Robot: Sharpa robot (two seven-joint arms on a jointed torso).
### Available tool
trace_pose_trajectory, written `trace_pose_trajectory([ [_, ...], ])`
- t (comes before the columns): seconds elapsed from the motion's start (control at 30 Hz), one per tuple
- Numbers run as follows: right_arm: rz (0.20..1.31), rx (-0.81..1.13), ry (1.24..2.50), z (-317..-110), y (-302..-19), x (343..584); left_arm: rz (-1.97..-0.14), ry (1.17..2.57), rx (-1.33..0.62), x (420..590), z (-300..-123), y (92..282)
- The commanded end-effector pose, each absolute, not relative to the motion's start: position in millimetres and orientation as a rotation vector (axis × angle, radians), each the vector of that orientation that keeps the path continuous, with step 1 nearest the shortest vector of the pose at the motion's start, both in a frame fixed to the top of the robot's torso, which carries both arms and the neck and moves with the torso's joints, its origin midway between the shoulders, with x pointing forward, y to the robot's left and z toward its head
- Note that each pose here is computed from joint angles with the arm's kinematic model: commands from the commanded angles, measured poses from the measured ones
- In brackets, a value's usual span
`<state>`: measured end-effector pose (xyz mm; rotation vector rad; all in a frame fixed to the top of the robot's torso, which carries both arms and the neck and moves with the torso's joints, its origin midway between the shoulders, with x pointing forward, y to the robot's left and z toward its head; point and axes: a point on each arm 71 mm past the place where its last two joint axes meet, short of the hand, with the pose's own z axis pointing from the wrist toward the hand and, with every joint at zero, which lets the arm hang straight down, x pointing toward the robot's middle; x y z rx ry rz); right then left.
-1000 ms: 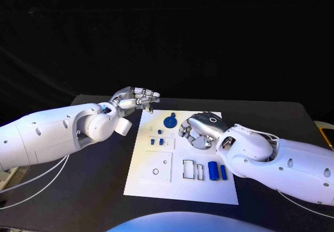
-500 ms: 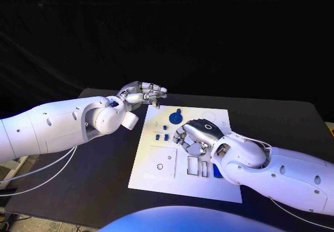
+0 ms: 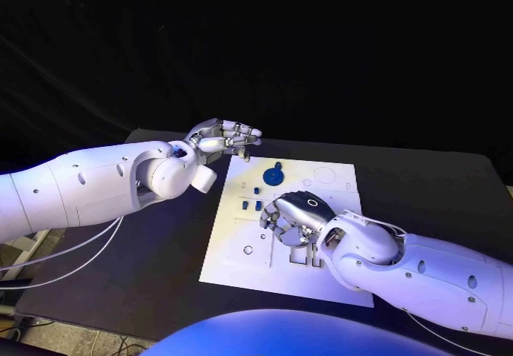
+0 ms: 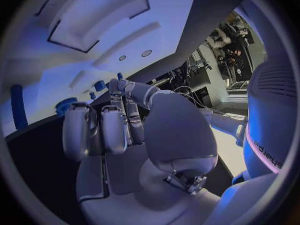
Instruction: Assemble the parts on the task board
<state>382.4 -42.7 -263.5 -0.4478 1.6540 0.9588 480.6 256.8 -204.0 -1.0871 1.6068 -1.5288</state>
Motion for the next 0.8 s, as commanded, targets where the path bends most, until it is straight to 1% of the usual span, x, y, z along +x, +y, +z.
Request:
trace_pose_trajectory([
  [0.03, 0.973, -0.464, 1.67, -267.9, -40.7, 380.1, -1.557, 1.613, -1.083, 480.3, -202.9, 254.0],
  [0.8, 0.978, -0.477, 1.705, -275.8, -38.2, 377.8, -1.556, 1.613, -1.084, 480.6, -203.1, 255.0],
])
